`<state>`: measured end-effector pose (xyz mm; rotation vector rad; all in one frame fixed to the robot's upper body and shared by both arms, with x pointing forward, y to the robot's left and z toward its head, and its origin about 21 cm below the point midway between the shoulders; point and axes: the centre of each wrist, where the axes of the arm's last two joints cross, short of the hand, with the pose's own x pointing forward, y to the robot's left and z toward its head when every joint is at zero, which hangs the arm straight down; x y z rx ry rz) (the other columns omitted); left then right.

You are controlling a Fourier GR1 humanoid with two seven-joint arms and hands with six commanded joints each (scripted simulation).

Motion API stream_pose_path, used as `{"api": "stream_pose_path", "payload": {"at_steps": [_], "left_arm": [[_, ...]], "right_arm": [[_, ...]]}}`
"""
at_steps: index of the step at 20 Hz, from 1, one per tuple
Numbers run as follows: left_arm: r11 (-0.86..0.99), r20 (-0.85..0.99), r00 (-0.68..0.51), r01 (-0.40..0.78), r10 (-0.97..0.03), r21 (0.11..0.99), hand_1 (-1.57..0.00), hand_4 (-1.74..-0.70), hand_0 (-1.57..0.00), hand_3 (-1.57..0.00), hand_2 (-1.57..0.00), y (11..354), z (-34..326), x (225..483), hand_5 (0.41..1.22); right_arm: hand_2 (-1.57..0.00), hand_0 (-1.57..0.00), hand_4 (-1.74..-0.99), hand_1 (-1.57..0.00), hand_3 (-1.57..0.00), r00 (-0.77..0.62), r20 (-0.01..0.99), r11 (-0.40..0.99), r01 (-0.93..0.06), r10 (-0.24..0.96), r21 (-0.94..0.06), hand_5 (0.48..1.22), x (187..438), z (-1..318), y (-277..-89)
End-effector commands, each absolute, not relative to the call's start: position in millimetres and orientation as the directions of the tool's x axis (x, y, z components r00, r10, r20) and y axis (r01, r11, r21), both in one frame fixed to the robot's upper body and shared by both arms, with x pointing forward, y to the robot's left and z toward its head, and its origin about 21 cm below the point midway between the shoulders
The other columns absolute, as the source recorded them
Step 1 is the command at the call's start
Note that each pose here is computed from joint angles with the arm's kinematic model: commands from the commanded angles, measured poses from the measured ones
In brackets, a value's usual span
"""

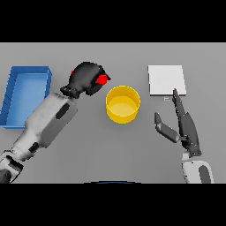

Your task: Pick up the red beaker and tilt it to pour out 1 green nut into yellow bowl. Pick up the yellow bowl and place it on the metallic measuring scale.

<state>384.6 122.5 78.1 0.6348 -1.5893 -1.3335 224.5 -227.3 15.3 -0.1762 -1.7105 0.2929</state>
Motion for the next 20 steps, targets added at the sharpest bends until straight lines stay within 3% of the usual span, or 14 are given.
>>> {"api": "stream_pose_path", "payload": {"at_steps": [1,4,7,12,20], "left_arm": [[0.203,0.253,-0.463,0.157,-0.849,0.967,-1.57,-1.74,-1.57,-1.57,-1.57,121,81,386,1.166],[0.005,0.073,-0.533,0.128,-0.843,0.992,-1.57,-1.74,-1.57,-1.57,-1.57,111,92,396,1.193],[-0.195,-0.099,-0.604,0.095,-0.791,0.976,-1.57,-1.61,-1.57,-1.57,-1.57,96,98,400,1.206],[-0.44,-0.296,-0.667,0.054,-0.684,0.896,-1.57,-1.69,-1.57,-1.57,-1.57,69,110,405,1.216],[-0.702,-0.553,-0.685,-0.084,-0.475,0.707,-1.57,-1.73,-1.57,-1.57,-1.57,44,114,404,1.22]], "right_arm": [[0.0,0.0,-1.269,0.0,0.0,-0.157,0.947,0.956,-0.048,0.279,-0.29,0.722,224,16,-230.0],[0.0,0.0,-1.264,0.0,0.0,-0.162,0.949,0.958,-0.048,0.27,-0.281,0.717,224,14,-230.2],[0.0,0.0,-1.258,0.0,0.0,-0.171,0.949,0.961,-0.04,0.264,-0.275,0.697,225,12,-227.7],[0.0,0.0,-1.22,0.0,0.0,-0.164,0.952,0.964,-0.019,0.259,-0.265,0.657,225,14,-224.2],[0.0,0.0,-1.183,0.0,0.0,-0.164,0.944,0.956,-0.013,0.286,-0.292,0.643,224,10,-222.1]]}}
